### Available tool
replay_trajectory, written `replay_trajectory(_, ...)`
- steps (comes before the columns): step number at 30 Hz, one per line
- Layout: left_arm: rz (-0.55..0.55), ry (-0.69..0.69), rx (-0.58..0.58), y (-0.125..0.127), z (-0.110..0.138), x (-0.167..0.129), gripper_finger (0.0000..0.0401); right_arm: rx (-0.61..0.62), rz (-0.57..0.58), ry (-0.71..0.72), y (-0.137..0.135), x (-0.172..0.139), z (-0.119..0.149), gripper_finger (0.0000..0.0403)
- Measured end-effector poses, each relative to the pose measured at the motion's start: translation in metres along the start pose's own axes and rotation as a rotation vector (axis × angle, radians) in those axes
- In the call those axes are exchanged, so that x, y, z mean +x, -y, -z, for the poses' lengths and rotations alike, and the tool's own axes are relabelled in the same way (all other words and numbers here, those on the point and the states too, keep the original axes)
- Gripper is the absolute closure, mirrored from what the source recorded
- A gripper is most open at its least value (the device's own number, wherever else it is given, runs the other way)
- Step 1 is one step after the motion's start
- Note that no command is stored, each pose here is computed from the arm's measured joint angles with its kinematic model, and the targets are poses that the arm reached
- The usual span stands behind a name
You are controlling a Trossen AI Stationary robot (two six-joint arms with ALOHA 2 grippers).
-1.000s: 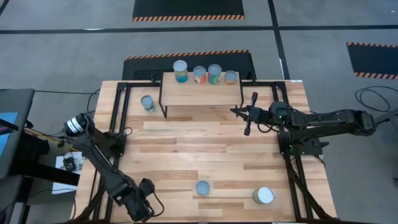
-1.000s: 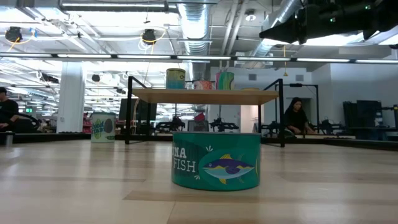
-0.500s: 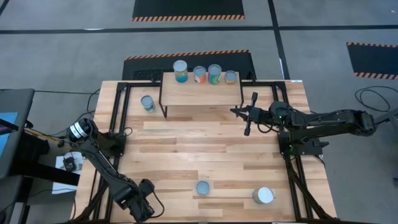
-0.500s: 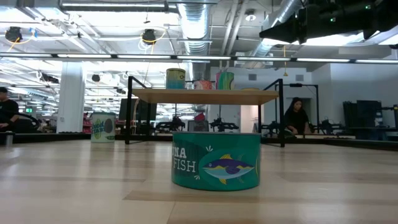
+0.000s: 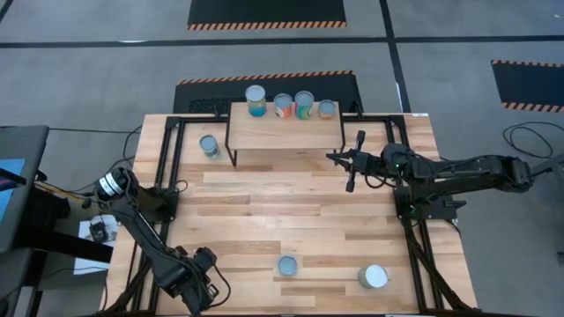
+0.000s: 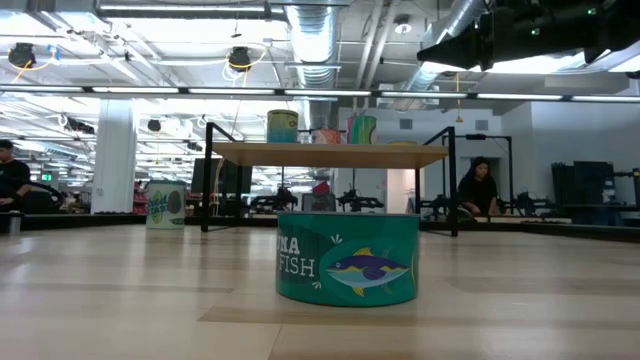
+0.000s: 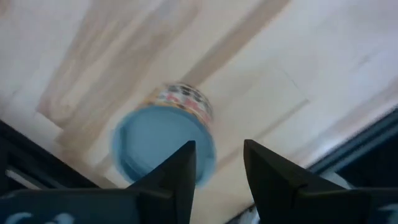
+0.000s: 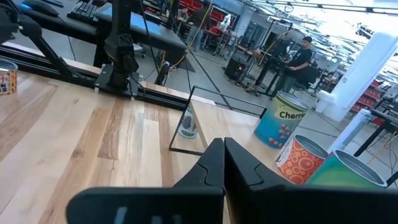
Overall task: Pick and place cans onto a shelf
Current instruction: Put the canned spicy black beans on the shelf
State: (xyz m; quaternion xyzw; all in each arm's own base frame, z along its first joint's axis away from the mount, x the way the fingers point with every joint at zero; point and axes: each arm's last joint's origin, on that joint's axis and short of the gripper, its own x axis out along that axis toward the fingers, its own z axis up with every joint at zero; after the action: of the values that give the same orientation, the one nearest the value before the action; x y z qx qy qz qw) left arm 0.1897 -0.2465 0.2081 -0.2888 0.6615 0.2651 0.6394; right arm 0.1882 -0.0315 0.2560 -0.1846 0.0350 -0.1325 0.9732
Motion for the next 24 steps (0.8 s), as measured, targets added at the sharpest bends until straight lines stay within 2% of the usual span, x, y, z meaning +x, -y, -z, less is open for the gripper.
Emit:
replay_trajectory(15,-0.042,-0.022,-0.014,-0.009,-0.001,0.017,0.0284,0.005,-0.007,-0.018,-0.001,0.0,0.002,0.0387)
replay_trajectory(24,0.028,0.041,0.081,-0.003,-0.002,0.017,0.0393,-0.003,-0.006,-0.016,-0.001,0.0,0.002,0.0388)
